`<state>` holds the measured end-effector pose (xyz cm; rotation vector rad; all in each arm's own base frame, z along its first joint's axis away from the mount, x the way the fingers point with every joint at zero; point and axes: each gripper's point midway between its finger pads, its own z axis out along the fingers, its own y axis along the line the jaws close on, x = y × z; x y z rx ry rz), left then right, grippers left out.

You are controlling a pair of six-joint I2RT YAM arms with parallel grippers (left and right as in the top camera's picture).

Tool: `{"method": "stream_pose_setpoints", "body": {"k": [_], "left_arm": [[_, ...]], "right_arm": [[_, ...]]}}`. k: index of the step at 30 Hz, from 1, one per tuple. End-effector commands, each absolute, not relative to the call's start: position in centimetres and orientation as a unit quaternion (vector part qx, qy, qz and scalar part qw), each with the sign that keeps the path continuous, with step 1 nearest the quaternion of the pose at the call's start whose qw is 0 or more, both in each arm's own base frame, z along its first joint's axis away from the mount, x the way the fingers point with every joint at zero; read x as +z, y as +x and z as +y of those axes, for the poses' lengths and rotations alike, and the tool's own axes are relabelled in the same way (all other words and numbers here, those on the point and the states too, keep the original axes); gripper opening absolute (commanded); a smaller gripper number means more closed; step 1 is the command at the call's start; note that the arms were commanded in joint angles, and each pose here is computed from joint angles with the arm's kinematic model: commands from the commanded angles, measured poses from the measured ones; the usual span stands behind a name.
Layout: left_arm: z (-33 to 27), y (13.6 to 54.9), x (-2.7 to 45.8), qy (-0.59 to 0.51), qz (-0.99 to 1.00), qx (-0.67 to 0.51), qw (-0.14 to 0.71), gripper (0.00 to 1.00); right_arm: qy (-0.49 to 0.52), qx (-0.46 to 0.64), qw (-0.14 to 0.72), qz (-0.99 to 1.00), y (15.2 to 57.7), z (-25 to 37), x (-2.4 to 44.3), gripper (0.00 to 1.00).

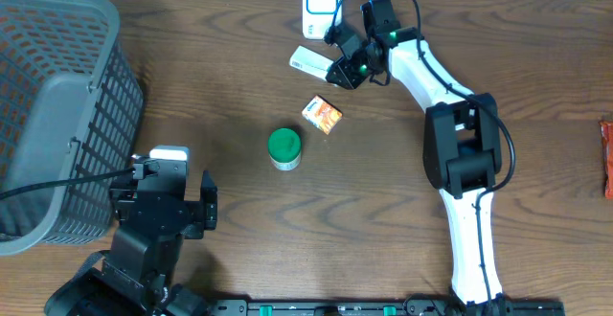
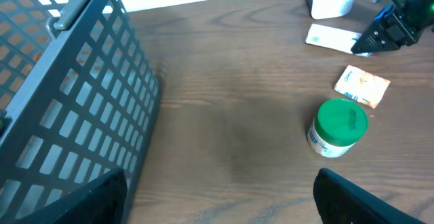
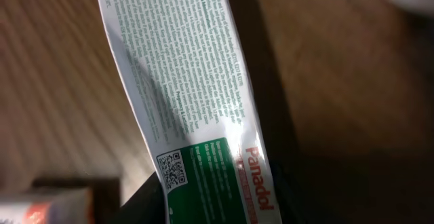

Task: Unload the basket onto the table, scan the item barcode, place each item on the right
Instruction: 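Hold the Panadol box barcode in front of the scanner, then carry the Panadol box right and drop it at the table edge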

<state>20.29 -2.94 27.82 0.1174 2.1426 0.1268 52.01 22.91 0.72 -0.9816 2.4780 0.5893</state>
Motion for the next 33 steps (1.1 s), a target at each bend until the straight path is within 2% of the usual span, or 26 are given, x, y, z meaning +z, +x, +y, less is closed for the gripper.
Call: {"method": "stream_pose_setpoints", "body": {"k": [1,4,7,15,23,33], "left_arm": [[-2.8,20.2,27.8,0.044,0.876,0.054,0.477,0.88],[-2.8,20.2,27.8,0.044,0.876,0.054,0.477,0.88],[-2.8,20.2,27.8,0.044,0.876,0.054,0.477,0.88],[-2.8,20.2,27.8,0.044,0.876,0.054,0.477,0.88],[-2.8,20.2,27.8,0.045,0.876,0.054,0.477,0.88],[-2.8,20.2,27.8,0.044,0.876,0.054,0.477,0.88]], "right_arm": [[-0.326,0.207,0.165,0.908,50.0,22.7,1.0,0.25],[-0.322,0.205,0.166,0.909,48.8,22.2,5.2,0.24],[-0.308,0.158,0.158,0.925,47.2,19.9,9.5,0.27],[-0.235,0.019,0.110,0.966,42.6,12.4,15.2,0.20],[-0.118,-0.140,0.043,0.982,39.4,3.3,16.9,0.20],[0.043,-0.169,0.053,0.983,40.1,-7.6,17.2,0.24]]}}
